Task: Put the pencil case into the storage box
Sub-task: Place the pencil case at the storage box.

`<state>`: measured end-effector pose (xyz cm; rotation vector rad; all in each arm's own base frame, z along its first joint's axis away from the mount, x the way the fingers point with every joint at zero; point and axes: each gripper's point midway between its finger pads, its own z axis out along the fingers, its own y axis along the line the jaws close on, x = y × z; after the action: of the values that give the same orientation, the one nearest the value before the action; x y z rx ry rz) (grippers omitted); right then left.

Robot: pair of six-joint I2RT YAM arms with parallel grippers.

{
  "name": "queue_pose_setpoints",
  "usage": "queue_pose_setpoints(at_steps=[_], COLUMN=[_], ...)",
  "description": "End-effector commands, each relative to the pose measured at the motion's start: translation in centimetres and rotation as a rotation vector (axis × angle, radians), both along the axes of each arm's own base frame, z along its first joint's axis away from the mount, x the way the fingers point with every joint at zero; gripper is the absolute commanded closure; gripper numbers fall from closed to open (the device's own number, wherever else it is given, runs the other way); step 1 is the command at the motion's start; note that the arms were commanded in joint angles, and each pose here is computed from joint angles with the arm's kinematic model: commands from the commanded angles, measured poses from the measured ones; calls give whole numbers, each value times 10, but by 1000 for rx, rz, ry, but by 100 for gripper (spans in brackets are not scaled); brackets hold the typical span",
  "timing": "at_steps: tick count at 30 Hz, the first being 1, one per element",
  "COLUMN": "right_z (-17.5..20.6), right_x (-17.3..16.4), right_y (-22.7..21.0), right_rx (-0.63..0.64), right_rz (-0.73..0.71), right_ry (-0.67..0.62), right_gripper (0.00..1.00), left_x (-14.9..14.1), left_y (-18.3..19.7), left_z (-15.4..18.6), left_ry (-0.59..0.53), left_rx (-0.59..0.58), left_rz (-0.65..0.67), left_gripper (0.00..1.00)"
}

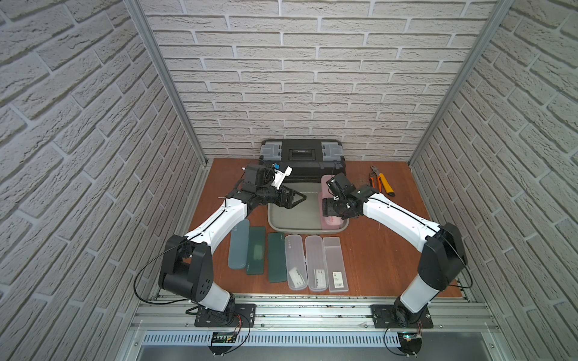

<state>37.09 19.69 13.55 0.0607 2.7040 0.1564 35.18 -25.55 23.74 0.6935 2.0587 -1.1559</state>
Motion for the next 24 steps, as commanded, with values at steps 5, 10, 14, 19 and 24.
queue_pose_setpoints(at_steps=[5,10,14,19,24], right_z=[-4,-24,-28,-51,-58], right_x=[30,35,36,32,30], right_y=[46,55,58,59,64], right_rx=[69,64,63,47,41], right_rz=[49,27,5,-15,-18], right_ry=[-19,16,10,44,42], right_gripper=[39,39,39,35,25], left_x=[22,27,26,26,30], left_y=[16,26,31,34,39], left_z=[19,25,29,31,28], left_ry=[-75,-103,-137,-152,-162], left_rx=[-36,-60,-57,-49,-22], left_rz=[98,147,170,189,222], left_gripper=[1,2,1,2,2])
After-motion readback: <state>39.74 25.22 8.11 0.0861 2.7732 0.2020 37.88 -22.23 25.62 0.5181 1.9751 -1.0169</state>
